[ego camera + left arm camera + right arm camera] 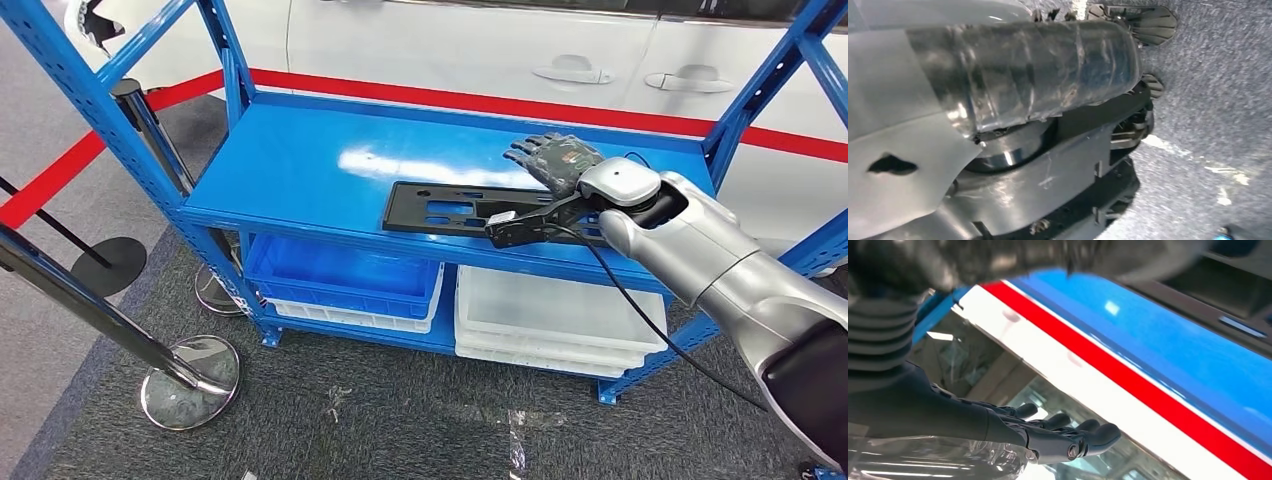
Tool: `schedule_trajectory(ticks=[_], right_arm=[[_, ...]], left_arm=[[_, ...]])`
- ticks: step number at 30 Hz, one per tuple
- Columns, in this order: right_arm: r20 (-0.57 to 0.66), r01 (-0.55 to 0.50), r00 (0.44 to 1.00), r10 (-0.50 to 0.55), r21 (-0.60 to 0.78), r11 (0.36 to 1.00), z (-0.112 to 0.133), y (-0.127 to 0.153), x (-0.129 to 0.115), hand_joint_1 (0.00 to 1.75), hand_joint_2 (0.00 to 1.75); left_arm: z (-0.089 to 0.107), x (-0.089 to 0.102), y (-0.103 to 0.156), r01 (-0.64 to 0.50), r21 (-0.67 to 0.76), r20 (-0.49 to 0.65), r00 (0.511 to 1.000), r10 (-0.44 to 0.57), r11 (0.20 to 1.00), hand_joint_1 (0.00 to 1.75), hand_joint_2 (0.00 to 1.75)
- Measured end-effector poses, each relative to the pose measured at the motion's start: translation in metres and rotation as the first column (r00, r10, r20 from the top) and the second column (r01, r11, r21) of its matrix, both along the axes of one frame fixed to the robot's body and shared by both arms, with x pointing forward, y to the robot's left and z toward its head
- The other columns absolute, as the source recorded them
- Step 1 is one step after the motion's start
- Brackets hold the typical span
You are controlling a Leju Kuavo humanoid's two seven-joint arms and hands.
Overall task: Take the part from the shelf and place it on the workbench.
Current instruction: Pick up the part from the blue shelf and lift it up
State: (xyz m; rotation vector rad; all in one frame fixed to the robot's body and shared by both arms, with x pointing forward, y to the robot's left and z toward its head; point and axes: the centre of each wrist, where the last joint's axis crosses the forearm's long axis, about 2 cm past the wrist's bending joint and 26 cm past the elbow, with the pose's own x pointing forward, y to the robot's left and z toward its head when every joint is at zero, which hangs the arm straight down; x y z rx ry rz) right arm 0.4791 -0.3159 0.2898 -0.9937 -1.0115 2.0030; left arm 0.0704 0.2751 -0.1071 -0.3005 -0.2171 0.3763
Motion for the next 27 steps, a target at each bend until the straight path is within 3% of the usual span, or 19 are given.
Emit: schedule_trajectory(ticks=[7, 15, 20, 27], right_arm=[[-0.025, 0.073, 0.997, -0.074, -0.046, 0.996, -0.020, -0.002, 0.006, 0.00, 0.00], [-0.054, 0.112, 0.992, -0.116, -0.071, 0.991, -0.031, 0.000, 0.008, 0.00, 0.00], [-0.062, 0.115, 0.991, -0.122, -0.111, 0.987, -0.039, 0.004, 0.008, 0.00, 0.00], [-0.089, 0.100, 0.990, -0.113, -0.142, 0.985, -0.045, 0.017, 0.007, 0.00, 0.00]], left_arm=[[0.003, 0.013, 0.033, 0.179, 0.015, -0.028, 0.984, -0.178, 0.984, 0.00, 0.00], [0.005, 0.019, 0.058, 0.271, 0.060, -0.094, 0.960, -0.265, 0.961, 0.00, 0.00], [0.013, 0.028, 0.076, 0.285, 0.122, -0.176, 0.949, -0.262, 0.951, 0.00, 0.00], [0.023, 0.034, 0.081, 0.325, 0.087, -0.089, 0.944, -0.318, 0.942, 0.00, 0.00]])
